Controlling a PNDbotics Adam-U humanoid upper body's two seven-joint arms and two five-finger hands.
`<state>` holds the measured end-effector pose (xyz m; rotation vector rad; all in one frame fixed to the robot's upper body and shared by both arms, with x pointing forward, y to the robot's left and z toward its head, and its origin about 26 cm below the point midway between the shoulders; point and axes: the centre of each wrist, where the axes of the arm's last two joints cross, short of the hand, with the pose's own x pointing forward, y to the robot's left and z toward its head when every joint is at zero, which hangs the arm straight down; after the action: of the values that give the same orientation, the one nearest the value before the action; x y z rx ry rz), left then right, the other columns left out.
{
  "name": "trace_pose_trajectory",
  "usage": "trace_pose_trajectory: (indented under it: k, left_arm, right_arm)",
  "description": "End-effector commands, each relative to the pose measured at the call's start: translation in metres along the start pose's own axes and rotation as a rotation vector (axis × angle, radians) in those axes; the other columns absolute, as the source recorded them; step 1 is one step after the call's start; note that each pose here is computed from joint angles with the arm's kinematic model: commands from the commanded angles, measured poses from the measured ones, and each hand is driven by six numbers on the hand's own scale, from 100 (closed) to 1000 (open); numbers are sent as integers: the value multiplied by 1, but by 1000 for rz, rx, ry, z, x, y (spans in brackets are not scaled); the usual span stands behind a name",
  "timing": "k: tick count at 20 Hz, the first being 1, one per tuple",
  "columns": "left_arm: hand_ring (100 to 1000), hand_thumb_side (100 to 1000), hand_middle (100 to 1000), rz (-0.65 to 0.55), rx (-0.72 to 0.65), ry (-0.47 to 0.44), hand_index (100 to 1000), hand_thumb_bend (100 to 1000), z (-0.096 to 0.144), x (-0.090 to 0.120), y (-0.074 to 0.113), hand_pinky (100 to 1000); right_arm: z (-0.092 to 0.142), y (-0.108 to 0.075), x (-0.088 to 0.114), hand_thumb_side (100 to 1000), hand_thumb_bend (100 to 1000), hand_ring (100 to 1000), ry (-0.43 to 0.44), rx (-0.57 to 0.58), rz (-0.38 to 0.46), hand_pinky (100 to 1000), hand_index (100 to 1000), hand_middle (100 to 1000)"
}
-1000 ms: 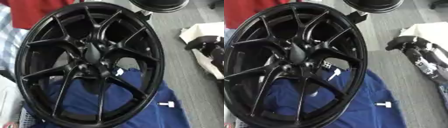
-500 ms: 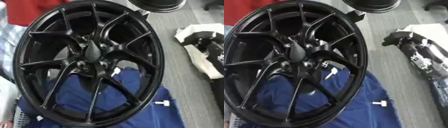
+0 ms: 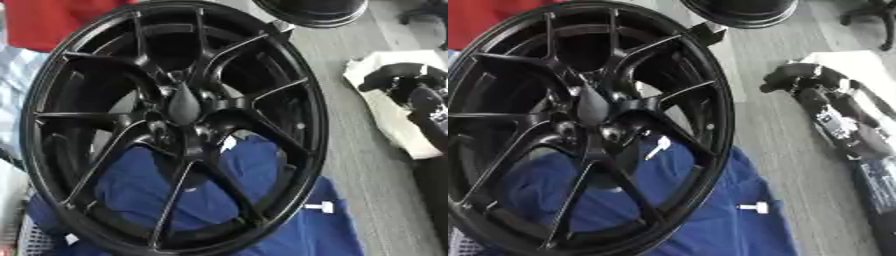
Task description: Pull the pin out of the wheel hub.
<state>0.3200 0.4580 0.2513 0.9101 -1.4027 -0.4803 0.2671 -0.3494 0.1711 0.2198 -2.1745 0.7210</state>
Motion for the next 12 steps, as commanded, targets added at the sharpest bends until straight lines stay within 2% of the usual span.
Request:
trace_pose_trajectory:
  k: [1, 4, 5, 6, 7, 9, 12]
  left_arm:
    - [857, 1000, 795, -30, -9, -21, 896, 240, 2, 5, 14, 921]
    - [859, 997, 802, -33, -28, -50, 900, 201, 3, 10, 18, 922]
    - [833, 966, 771, -32, -33, -59, 881, 133, 4, 12, 20, 895]
    - [806, 911, 742, -19, -25, -73, 864, 100, 5, 16, 22, 870]
    - [741, 779, 670, 3, -7, -99, 824, 100, 6, 21, 25, 817]
    - [682, 694, 613, 59, 33, -184, 767, 100, 9, 34, 27, 768]
    - [670, 620, 604, 172, 93, -346, 752, 100, 15, 59, 23, 753]
  right_arm:
    - [-3, -3, 8, 553, 100, 796, -22, 9, 19, 1000, 839, 763]
    - [-3, -3, 8, 552, 100, 796, -20, 8, 18, 1000, 839, 762]
    - [-3, -3, 8, 552, 100, 795, -21, 8, 17, 1000, 839, 762]
    - [-3, -3, 8, 552, 100, 795, -21, 8, 17, 1000, 839, 761]
    - [-3, -3, 8, 552, 100, 795, -21, 8, 17, 1000, 839, 761]
    - [-3, -3, 8, 550, 100, 795, -24, 7, 17, 1000, 839, 761]
    - [-5, -3, 8, 548, 100, 793, -38, 6, 13, 1000, 838, 760]
